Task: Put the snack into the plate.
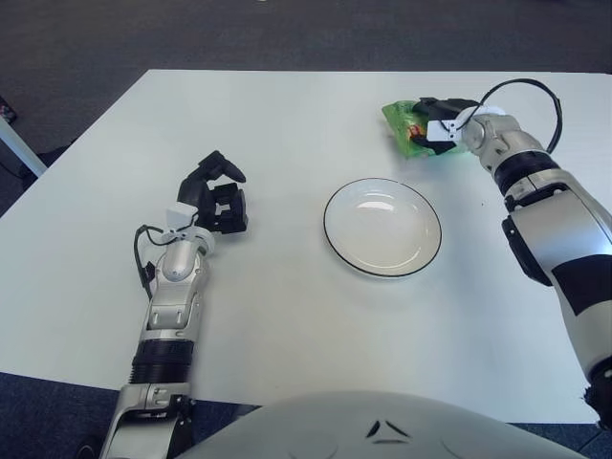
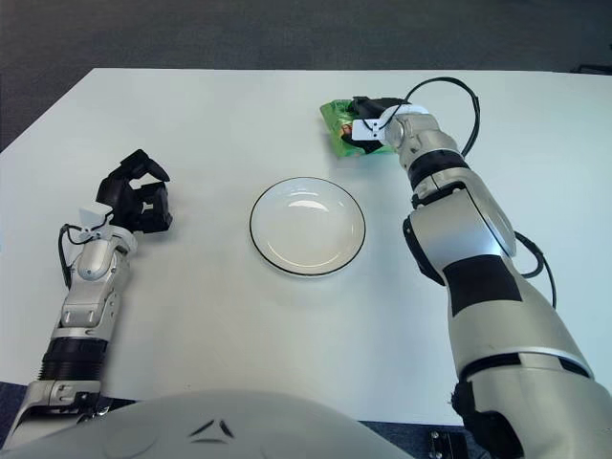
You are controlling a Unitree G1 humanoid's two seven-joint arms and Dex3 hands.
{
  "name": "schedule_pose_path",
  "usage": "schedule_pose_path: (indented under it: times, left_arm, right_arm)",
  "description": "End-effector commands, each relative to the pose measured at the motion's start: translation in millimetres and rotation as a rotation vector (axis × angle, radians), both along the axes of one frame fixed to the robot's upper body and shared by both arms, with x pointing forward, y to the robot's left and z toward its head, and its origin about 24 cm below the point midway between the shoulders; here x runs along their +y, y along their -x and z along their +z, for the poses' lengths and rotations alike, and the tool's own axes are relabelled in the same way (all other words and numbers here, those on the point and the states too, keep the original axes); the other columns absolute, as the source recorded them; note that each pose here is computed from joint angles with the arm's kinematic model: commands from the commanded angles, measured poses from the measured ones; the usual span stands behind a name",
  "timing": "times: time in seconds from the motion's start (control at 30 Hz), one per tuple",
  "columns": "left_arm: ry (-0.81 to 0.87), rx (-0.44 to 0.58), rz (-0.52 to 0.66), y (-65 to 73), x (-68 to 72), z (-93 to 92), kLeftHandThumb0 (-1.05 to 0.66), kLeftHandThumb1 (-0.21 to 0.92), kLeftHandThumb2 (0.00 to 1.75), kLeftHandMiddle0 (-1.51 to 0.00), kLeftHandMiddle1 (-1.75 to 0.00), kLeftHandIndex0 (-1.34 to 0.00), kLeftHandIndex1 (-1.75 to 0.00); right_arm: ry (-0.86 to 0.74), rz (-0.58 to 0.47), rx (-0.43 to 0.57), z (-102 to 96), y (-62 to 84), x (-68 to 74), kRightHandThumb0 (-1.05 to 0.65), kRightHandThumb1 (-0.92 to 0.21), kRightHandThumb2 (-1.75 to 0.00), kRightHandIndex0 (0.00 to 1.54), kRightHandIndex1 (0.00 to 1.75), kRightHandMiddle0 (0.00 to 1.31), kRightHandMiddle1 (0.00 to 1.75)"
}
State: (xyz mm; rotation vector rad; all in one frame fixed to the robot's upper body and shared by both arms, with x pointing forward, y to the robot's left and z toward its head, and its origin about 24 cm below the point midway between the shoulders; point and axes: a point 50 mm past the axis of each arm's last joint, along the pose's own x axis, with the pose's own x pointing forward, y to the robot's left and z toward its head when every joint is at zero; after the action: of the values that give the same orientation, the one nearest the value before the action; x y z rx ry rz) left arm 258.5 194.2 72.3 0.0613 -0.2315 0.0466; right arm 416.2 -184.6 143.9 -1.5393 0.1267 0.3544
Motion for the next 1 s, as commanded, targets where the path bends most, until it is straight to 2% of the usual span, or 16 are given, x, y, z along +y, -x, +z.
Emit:
schedule_pose_path:
  times: [0.0, 0.47, 0.77, 0.83, 0.93, 0.97]
  left_arm:
    - [0.076, 0.238, 0.034, 37.2, -3.7, -61.9, -0.50, 0.26, 1.38, -1.30, -1.75, -0.66, -1.75]
    - [0.086, 0.243, 0.048, 36.2, -4.0, -64.4, -0.49, 0.29, 1.35, -1.31, -1.75, -0.64, -1.75]
    - [0.084, 0.248, 0.056, 33.9, -5.0, -64.9, -0.49, 0.28, 1.36, -1.31, -1.75, -0.64, -1.75]
    - [0.086, 0.249, 0.052, 33.3, -5.1, -65.1, -0.49, 0.28, 1.36, -1.31, -1.75, -0.64, -1.75]
    - [0.087, 0.246, 0.048, 32.4, -5.2, -65.3, -0.49, 0.28, 1.36, -1.31, -1.75, -0.64, -1.75]
    - [0.087, 0.242, 0.045, 32.1, -5.3, -65.3, -0.49, 0.28, 1.36, -1.31, -1.75, -0.64, -1.75]
  right_arm:
    - [-0.015, -0.066, 0.074, -15.1, 5.7, -15.8, -1.03, -0.92, -1.05, 0.16, 0.08, 0.00, 0.52]
    - [-0.044, -0.057, 0.124, -24.1, 9.4, -16.6, -0.98, -0.92, -1.00, 0.20, 0.11, 0.00, 0.58]
    - [-0.017, -0.013, 0.089, -25.2, 11.3, -18.4, -0.91, -0.92, -0.88, 0.21, 0.14, 0.00, 0.70]
    - [0.017, 0.029, 0.060, -25.6, 13.3, -20.7, -0.87, -0.92, -0.81, 0.19, 0.21, 0.00, 0.77]
    - [0.035, 0.062, 0.040, -24.3, 15.2, -24.6, -0.82, -0.92, -0.73, 0.10, 0.42, 0.00, 0.84]
    - [0.029, 0.098, 0.030, -18.6, 15.8, -25.8, -0.81, -0.92, -0.71, 0.09, 0.46, 0.00, 0.86]
